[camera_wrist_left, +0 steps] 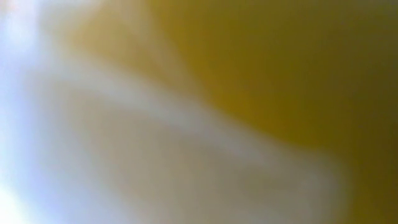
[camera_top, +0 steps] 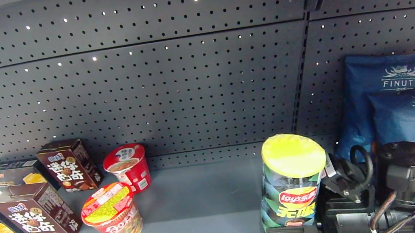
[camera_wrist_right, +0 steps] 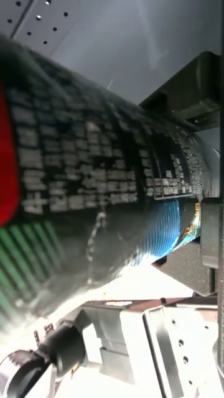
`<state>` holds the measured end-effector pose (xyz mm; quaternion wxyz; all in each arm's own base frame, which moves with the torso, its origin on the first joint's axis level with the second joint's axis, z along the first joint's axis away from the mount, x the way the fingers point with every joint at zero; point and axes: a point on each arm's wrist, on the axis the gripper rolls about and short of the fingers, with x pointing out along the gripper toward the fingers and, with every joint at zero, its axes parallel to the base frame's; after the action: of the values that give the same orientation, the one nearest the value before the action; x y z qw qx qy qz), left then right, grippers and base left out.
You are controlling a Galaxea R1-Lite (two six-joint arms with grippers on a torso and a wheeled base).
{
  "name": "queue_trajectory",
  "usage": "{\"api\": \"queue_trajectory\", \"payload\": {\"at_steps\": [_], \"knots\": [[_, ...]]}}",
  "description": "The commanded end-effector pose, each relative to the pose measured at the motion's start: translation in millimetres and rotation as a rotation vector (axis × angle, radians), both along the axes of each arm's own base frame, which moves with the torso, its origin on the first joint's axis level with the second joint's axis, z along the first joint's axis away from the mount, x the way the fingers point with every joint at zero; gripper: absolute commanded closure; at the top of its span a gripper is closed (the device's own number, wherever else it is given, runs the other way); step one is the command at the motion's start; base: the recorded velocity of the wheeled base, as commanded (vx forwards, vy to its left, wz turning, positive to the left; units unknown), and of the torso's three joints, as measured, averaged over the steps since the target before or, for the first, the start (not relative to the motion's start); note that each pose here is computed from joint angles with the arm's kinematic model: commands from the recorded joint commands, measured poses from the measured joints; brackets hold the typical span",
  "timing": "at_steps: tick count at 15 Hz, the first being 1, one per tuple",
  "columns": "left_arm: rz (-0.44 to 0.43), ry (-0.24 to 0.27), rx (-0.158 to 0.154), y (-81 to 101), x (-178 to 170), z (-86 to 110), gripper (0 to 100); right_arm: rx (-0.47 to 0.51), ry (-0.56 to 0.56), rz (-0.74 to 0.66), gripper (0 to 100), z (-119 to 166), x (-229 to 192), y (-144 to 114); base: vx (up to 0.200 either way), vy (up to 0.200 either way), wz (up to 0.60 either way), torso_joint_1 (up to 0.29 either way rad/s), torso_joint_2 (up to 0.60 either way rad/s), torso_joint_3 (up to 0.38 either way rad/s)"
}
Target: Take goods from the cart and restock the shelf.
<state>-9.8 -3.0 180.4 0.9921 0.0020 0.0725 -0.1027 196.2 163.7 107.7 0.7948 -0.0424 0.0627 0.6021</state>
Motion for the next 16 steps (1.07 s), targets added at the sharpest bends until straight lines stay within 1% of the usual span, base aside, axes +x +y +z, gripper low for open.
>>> {"api": "queue_trajectory", "payload": {"at_steps": [1, 5, 12, 13, 16], "knots": [[0.0, -0.004, 0.0, 0.0, -0.4, 0.4, 100, -0.024, 0.032, -0.001, 100, -11.4, 5.9, 3.6, 0.0, 0.0, 0.0, 0.0, 0.0, 0.0], [0.0, -0.004, 0.0, 0.0, -0.4, 0.4, 100, -0.04, 0.054, 0.0, 100, -20.7, 12.4, 9.0, 0.0, 0.0, 0.0, 0.0, 0.0, 0.0], [0.0, -0.001, 0.0, 0.0, -0.2, -0.4, 100, -0.056, 0.072, 0.008, 100, -28.3, 14.2, 12.9, 0.0, 0.0, 0.0, 0.0, 0.0, 0.0], [-0.002, -0.001, 0.0, 0.0, -0.2, -0.4, 100, -0.054, 0.068, 0.008, 0, -28.1, 13.5, 12.4, 0.0, 0.0, 0.0, 0.0, 0.0, 0.0], [-0.002, 0.001, 0.0, 0.0, 0.1, -0.4, 100, -0.058, 0.057, -0.041, 0, -26.4, 10.9, 8.3, 0.0, 0.0, 0.0, 0.0, 0.0, 0.0]]}}
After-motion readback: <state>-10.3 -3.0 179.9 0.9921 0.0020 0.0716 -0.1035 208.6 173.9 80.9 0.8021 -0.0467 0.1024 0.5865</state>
